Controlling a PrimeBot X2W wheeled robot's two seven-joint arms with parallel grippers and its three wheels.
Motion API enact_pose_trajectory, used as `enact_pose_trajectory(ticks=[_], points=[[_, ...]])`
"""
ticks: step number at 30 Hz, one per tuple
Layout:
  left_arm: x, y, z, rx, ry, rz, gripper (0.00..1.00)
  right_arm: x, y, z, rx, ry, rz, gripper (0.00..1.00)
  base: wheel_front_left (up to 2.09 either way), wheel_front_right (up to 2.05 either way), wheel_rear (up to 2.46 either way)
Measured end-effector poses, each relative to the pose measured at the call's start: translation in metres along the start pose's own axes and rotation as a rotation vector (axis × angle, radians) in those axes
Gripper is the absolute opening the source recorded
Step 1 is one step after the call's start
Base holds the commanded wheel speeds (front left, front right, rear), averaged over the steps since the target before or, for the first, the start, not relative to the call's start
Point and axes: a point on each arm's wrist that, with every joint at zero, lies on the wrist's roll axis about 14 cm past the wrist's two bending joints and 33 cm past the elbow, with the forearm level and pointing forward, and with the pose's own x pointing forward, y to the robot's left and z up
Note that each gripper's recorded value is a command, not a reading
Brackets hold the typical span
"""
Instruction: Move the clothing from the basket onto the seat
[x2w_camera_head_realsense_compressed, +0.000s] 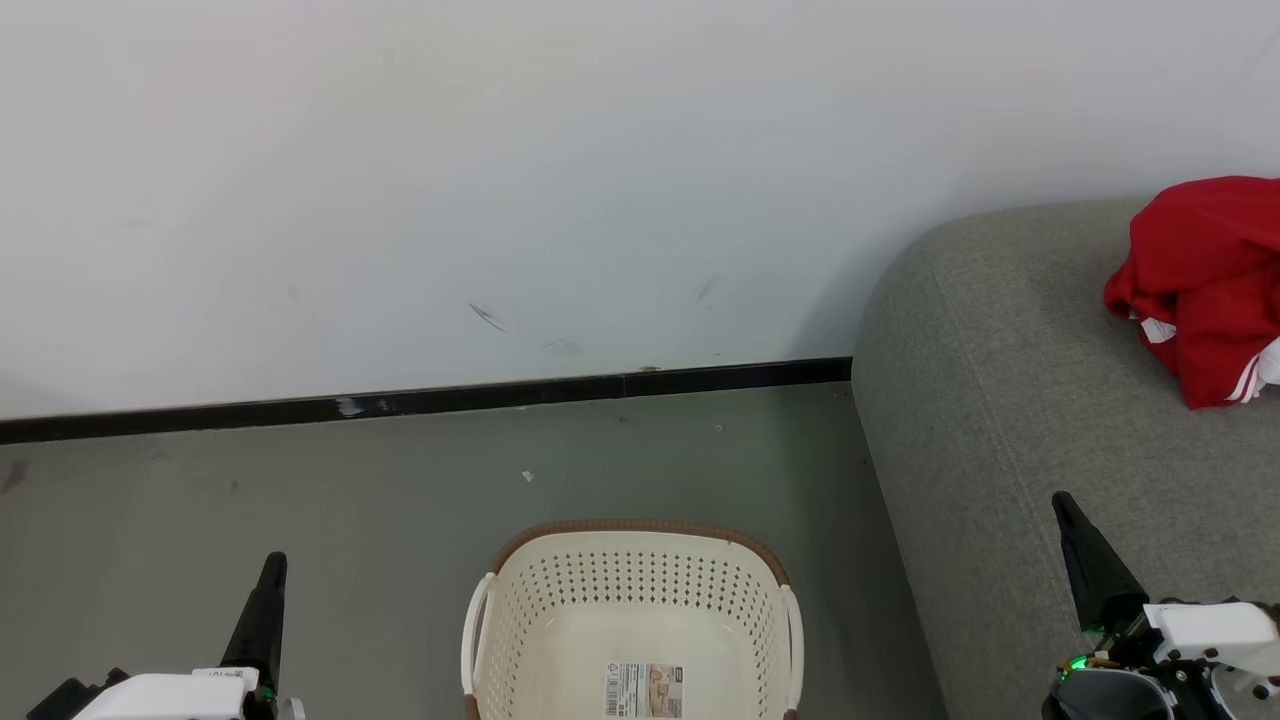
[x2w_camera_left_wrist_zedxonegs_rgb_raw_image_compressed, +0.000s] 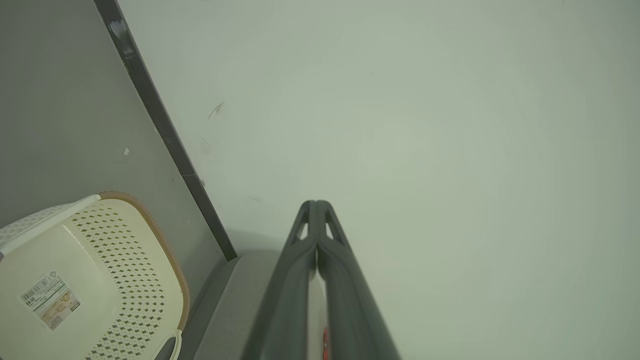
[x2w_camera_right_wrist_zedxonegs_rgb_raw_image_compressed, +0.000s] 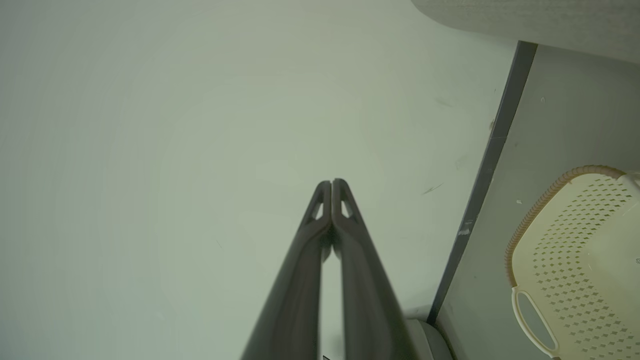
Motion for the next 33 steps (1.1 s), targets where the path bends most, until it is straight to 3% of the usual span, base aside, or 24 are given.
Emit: enact_pose_trajectory(ticks=[33], points=[[0.0,-0.0001,-0.0001,0.0,0.0,0.0,0.0,0.0,0.0001,-0.0002,0.0,0.001,0.0,0.0,0.0,0.0,0.0]])
